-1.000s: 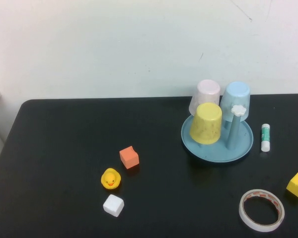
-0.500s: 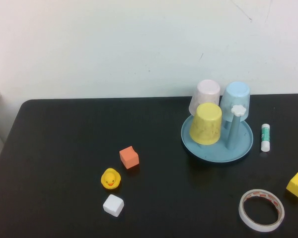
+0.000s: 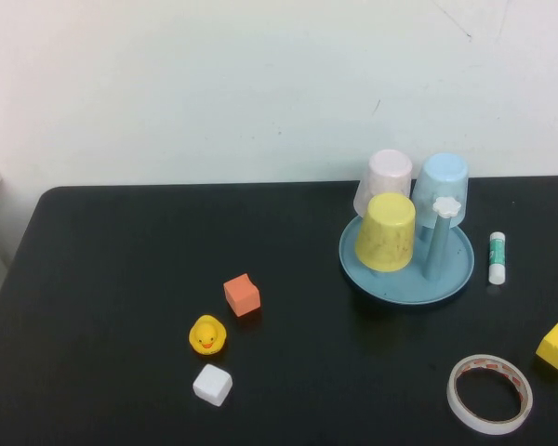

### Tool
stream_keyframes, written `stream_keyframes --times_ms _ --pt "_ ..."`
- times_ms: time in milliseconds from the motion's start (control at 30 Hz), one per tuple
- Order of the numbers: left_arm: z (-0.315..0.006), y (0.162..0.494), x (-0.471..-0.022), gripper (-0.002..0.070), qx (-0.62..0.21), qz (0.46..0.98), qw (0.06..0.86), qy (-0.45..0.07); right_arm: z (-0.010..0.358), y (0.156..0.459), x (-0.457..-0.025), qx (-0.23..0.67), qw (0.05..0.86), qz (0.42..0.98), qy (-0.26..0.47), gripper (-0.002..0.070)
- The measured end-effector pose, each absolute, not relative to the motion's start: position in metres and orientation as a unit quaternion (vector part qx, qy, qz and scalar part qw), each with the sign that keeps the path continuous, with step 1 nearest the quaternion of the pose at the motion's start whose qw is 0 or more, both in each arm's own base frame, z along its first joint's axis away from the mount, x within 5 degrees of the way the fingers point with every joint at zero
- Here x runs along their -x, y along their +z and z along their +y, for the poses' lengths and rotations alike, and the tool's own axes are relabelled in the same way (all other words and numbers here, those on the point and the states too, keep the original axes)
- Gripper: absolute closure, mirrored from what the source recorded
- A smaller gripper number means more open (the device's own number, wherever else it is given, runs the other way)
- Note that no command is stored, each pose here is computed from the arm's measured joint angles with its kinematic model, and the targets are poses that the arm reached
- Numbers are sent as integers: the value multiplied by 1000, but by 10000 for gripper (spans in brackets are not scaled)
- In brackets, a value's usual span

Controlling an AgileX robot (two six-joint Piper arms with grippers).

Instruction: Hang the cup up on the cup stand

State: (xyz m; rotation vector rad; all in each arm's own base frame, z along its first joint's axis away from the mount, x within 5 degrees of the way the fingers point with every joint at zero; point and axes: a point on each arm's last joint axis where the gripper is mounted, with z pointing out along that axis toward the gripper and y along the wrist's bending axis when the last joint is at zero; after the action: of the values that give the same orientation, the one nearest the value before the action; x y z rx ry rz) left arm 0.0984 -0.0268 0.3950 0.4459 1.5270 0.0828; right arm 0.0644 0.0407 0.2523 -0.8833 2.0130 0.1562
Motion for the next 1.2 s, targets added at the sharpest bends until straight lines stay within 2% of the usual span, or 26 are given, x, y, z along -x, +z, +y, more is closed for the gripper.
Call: stream_keyframes --times_ms 133,267,367,467,633,800,967,1100,1200 --pt "-33 366 -101 675 -216 710 670 13 41 252 -64 358 452 815 63 678" --pt "-34 332 -97 675 -221 709 669 -18 41 252 -64 358 452 815 63 678" --pt "-30 310 -88 675 -227 679 698 -6 41 252 -64 358 452 815 63 678" --pt "-24 285 -76 675 -210 673 710 -6 41 252 -64 358 452 815 63 678" --pt "-17 238 -62 675 -162 703 692 -28 41 252 -64 358 452 815 63 678" --pt "-10 200 -57 675 -123 730 673 -8 41 252 -64 358 452 815 63 678" --pt "-7 188 -55 675 -77 747 660 -10 41 252 -64 358 452 815 63 678" --pt "-6 177 -53 675 -51 791 609 -24 41 252 -64 358 452 815 63 678" --pt "-6 176 -52 675 -44 797 602 -30 41 252 -64 358 452 815 63 678"
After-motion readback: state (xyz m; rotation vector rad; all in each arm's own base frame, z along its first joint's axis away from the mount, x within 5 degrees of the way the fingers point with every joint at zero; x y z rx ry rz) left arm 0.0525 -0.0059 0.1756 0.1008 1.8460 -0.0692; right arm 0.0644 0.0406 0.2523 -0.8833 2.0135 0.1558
